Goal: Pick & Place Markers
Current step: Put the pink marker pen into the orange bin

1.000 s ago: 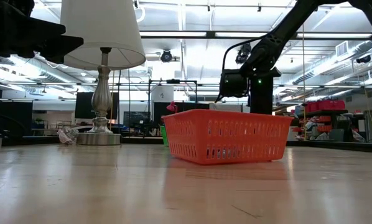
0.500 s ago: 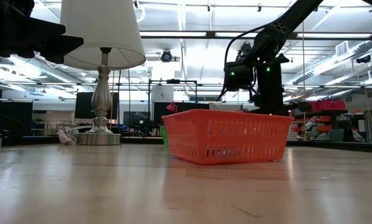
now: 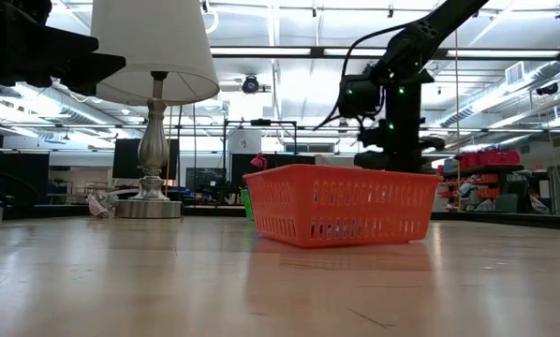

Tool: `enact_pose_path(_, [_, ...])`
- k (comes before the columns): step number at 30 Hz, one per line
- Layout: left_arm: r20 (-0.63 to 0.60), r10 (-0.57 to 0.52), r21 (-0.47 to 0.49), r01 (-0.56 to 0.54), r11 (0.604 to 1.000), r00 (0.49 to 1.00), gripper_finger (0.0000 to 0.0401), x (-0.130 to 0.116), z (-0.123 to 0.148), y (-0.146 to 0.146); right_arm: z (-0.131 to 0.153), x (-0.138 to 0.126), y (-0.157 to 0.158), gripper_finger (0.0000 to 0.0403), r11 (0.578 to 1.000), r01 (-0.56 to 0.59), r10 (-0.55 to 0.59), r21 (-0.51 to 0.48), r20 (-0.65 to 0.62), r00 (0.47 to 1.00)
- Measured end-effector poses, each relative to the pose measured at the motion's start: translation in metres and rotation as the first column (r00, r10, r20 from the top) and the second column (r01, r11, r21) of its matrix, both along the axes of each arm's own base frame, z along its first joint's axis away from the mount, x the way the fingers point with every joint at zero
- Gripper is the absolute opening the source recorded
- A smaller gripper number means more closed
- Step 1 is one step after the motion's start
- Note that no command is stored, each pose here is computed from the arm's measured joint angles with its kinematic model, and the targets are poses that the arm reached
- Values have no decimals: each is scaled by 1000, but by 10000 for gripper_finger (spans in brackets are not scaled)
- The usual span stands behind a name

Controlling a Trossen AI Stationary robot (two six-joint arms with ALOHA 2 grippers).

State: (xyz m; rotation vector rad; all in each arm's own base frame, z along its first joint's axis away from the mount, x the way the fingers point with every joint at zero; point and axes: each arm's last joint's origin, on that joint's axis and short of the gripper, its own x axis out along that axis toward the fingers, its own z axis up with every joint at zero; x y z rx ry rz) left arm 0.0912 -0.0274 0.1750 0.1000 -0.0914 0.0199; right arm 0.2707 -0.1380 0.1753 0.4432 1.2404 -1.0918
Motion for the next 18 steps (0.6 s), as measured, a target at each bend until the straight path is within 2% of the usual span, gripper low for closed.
enact_pose_path(4, [0,0,0,0,1000,1000,273,0,0,0,16,7,-11,33,985,-172,171,-16,-36,985])
enact_pose_path(8, [-1,0,0,0,1000,1000,273,0,0,0,35,17,-20,33,938,-345,344,-22,-44,938])
enact_pose_path(13, [0,0,0,0,1000,1000,273,0,0,0,57,28,-23,33,850,-526,525,-27,-27,851])
enact_pose_path(18, [0,0,0,0,1000,1000,273,0,0,0,65,35,-21,33,739,-674,673,2,35,739])
